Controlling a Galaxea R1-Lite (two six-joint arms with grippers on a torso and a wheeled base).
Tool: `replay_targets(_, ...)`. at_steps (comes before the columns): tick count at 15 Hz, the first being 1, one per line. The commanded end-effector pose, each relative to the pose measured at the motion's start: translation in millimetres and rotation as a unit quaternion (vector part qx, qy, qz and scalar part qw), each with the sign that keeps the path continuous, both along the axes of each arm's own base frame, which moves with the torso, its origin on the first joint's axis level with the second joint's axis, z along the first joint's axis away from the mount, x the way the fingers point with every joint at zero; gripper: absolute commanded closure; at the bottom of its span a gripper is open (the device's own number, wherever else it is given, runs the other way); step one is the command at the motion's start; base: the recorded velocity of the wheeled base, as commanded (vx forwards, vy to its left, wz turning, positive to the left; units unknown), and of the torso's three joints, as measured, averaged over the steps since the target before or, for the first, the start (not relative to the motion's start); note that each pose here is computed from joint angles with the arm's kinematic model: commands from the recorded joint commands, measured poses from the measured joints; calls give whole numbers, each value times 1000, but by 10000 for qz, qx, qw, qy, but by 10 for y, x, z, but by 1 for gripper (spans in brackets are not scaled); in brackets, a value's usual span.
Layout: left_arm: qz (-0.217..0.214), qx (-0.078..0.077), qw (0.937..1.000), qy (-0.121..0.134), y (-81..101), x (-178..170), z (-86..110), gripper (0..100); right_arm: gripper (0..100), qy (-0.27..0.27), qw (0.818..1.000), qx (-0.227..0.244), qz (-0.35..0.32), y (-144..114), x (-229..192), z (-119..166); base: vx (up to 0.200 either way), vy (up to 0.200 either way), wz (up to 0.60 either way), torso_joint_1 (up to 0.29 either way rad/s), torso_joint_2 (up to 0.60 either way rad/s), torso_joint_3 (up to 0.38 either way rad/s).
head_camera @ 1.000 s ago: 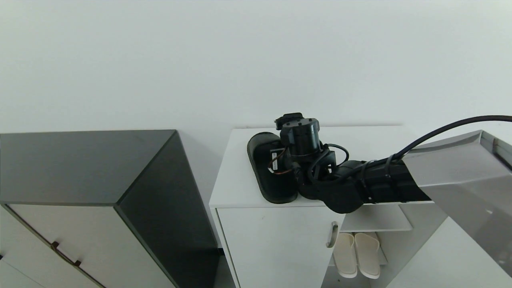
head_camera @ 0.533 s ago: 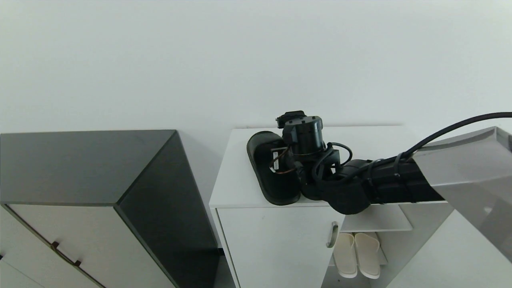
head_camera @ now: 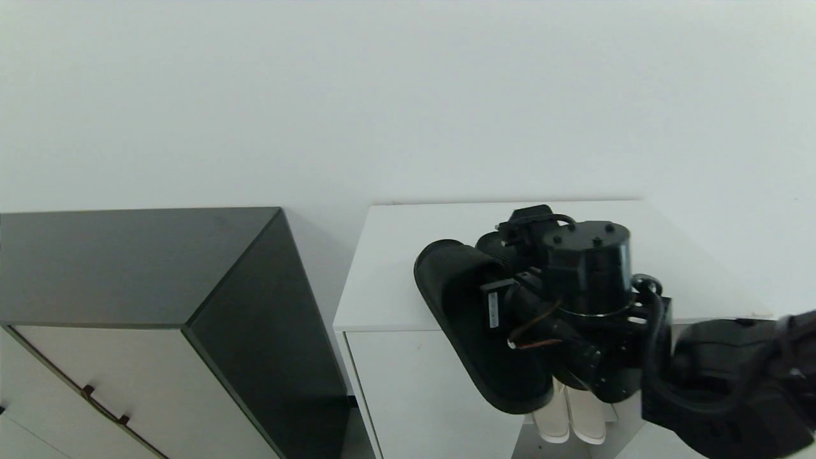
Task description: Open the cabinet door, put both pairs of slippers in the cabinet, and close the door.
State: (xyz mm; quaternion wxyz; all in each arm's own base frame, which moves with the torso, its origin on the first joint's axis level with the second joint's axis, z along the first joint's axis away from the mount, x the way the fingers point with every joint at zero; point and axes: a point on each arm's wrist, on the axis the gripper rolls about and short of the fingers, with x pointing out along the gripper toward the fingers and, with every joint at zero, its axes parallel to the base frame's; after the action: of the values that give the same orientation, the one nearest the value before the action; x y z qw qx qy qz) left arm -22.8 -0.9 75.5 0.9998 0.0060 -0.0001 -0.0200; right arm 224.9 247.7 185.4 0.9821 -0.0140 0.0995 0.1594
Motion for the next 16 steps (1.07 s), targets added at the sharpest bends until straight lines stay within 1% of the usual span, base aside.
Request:
replay_targets(1,1,2,10000,8,0,1,0,100,100,-189,9992,241,252,-239,-391,205,0,0,0,0,0,0)
replay_targets(9,1,-6,10000,8,0,1,0,100,100,-201,9991,236,285,-237,-438,209,0,0,0,0,0,0)
replay_targets(16,1,-6,10000,0,0,0,0,100,100,-180,9993,204,262,-229,-426,184,-200,0,0,0,4,3)
